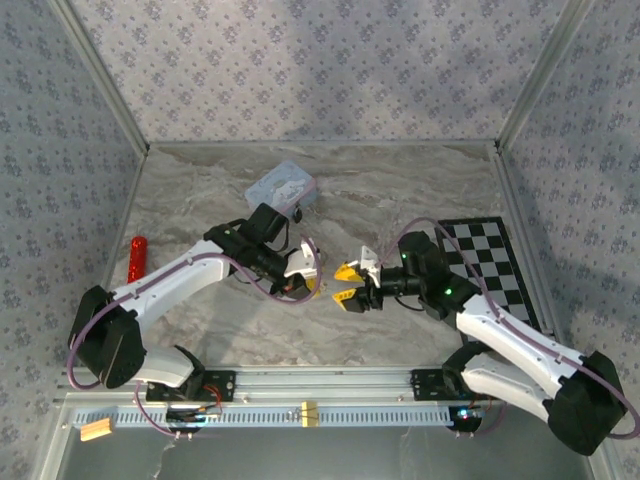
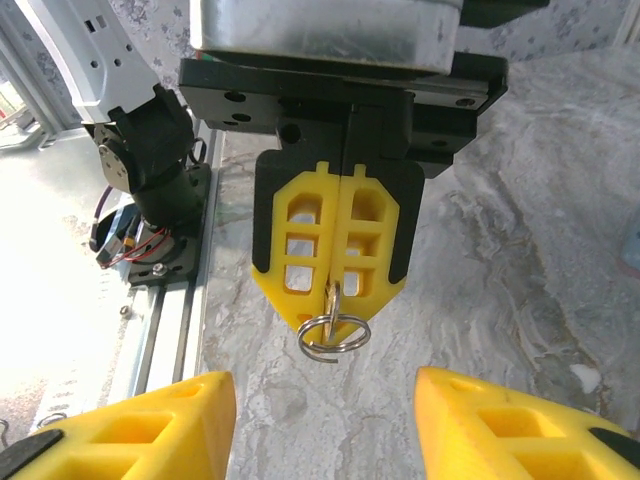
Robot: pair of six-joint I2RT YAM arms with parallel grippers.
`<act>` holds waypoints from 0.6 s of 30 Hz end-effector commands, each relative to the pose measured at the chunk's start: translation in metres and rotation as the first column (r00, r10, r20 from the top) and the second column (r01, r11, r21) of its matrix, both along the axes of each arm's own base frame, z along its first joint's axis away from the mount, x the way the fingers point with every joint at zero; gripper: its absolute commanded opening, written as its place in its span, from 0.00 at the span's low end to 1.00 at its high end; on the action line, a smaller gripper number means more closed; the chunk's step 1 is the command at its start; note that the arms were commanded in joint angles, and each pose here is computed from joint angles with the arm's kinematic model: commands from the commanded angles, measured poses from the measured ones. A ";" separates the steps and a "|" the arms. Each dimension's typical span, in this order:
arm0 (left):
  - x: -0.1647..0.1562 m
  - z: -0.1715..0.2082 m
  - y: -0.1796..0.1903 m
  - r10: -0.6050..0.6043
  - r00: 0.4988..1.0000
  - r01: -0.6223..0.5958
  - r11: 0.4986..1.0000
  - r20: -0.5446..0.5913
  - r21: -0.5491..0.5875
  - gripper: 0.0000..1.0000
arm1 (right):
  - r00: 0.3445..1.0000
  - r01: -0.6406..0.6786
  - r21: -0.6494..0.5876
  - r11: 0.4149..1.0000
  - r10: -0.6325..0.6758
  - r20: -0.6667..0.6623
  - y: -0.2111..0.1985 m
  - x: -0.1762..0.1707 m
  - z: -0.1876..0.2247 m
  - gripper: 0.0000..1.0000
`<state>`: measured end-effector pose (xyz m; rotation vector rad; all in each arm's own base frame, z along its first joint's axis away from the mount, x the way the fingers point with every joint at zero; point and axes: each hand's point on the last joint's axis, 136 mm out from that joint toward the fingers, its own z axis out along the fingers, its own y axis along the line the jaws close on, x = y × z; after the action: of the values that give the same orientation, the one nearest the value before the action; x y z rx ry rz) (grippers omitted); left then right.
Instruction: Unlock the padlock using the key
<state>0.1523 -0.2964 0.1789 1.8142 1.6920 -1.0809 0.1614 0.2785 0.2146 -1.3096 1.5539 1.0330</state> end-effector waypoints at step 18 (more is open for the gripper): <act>-0.009 -0.004 -0.002 -0.041 0.999 0.042 0.999 -0.015 0.015 0.01 | 0.993 -0.109 -0.017 0.994 0.108 -0.044 0.024 -0.004 0.007 0.37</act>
<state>0.1487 -0.2982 0.1740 1.8354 1.7018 -1.0798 0.1610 0.2989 0.2110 -1.3851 1.5754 1.1016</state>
